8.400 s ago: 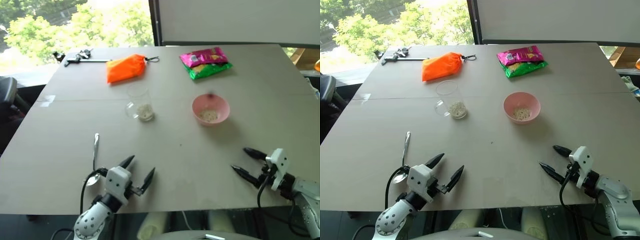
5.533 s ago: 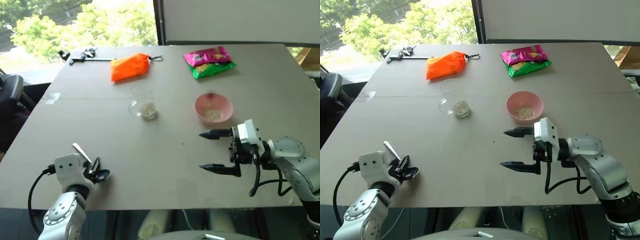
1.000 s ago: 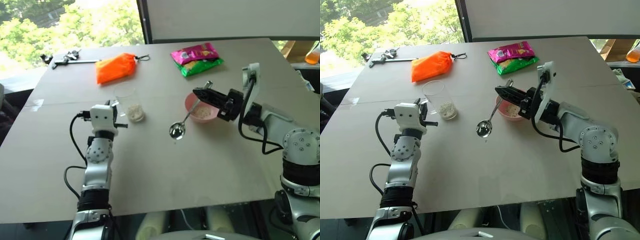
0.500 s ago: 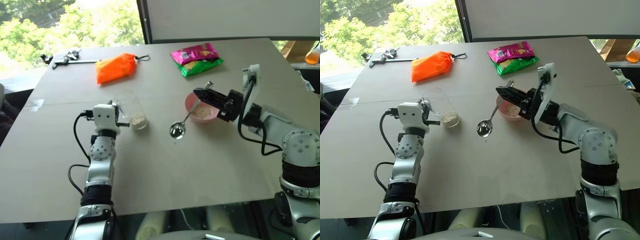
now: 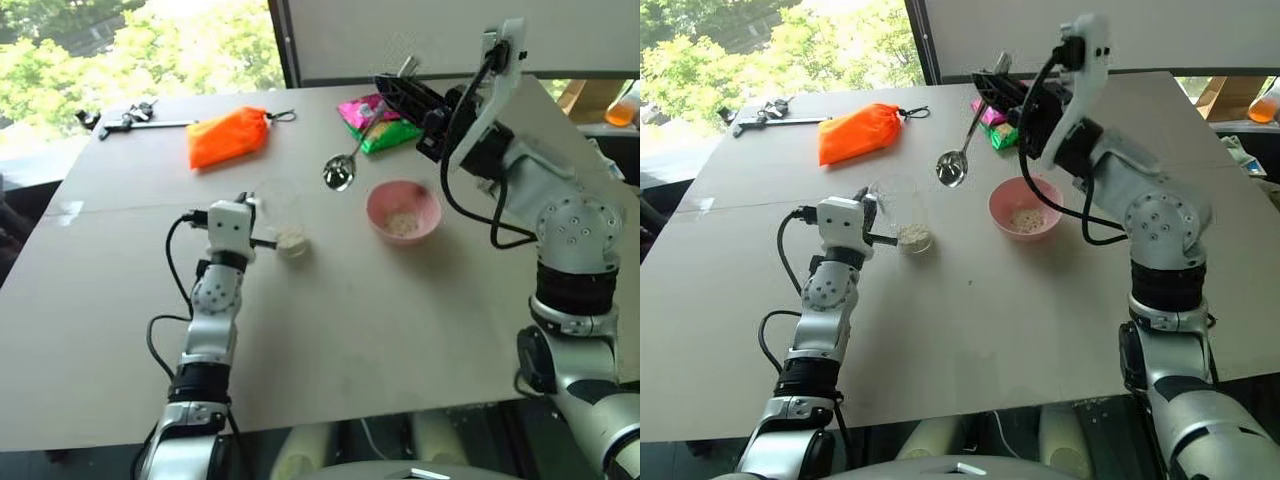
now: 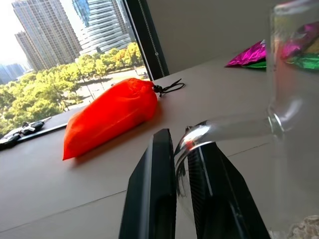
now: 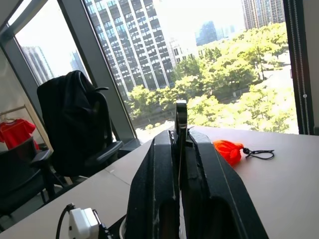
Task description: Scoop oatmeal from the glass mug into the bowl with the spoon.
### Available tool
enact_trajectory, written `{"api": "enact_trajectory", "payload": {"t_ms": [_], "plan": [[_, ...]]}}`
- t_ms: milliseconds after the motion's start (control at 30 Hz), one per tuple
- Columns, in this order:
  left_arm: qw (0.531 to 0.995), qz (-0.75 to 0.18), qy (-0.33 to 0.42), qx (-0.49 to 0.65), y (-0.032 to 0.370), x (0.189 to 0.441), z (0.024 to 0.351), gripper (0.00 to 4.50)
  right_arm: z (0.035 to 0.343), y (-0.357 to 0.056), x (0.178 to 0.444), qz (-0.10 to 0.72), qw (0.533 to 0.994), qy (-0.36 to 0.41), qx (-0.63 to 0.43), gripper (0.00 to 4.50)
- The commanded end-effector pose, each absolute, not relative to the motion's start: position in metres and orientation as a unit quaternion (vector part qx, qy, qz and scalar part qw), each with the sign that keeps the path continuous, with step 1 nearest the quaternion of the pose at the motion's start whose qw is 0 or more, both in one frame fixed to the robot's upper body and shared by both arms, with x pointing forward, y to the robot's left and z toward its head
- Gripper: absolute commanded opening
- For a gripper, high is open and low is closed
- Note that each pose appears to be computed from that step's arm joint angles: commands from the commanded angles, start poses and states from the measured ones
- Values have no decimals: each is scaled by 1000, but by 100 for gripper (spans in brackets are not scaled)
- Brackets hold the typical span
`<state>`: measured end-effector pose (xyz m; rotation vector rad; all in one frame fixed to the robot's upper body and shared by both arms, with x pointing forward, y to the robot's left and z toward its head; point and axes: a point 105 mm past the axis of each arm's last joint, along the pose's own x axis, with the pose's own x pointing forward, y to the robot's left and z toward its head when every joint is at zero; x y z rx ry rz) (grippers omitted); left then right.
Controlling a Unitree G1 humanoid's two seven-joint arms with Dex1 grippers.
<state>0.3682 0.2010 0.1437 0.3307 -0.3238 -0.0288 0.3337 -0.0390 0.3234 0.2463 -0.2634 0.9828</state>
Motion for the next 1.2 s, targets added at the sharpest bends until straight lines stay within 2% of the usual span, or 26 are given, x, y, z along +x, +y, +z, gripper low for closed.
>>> {"api": "enact_trajectory", "payload": {"t_ms": [33,467,833,1200], "plan": [[971,-22,-167,167,196,368,146,2,333,-26,330,480,859,-154,84,0],[966,-56,-180,178,177,372,150,2,350,6,328,505,841,-182,60,0],[948,-138,-219,184,142,381,170,2,287,10,353,490,857,-142,-73,0],[923,-198,-243,223,138,391,184,2,251,4,364,472,880,-46,-8,0]]}}
